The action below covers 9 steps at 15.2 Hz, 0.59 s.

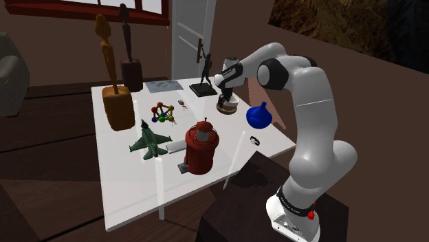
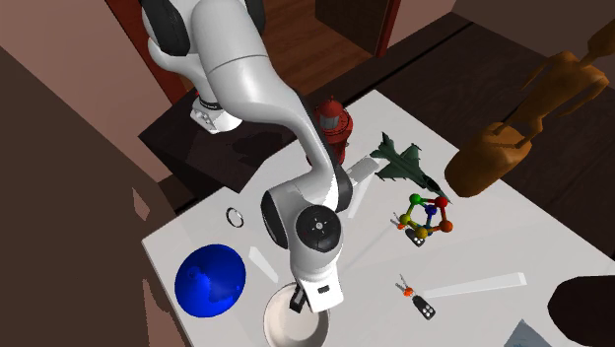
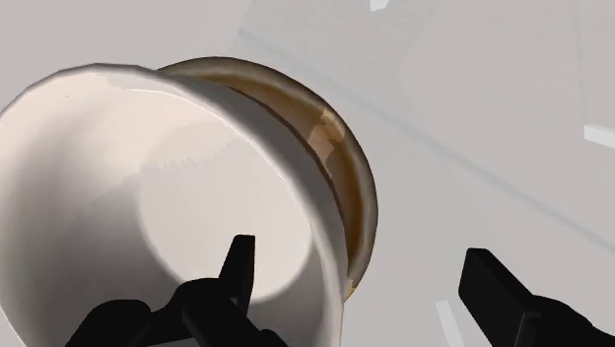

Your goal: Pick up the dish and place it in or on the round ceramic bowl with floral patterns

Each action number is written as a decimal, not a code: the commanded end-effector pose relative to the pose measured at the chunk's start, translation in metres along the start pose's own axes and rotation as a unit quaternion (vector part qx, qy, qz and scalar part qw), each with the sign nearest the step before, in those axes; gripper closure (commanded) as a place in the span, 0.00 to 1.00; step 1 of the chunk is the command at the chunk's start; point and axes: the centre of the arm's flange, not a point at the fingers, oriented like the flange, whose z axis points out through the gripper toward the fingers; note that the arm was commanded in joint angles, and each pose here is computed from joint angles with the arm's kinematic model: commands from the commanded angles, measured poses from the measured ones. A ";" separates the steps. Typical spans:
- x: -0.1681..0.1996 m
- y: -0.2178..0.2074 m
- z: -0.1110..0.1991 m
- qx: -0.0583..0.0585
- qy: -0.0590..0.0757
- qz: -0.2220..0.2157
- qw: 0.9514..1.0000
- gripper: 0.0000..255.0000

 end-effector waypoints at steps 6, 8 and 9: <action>0.000 0.000 -0.050 0.000 0.000 0.000 1.000 0.00; 0.000 0.000 -0.050 0.000 0.000 0.000 1.000 0.00; 0.000 0.000 -0.050 0.000 0.000 0.000 1.000 0.00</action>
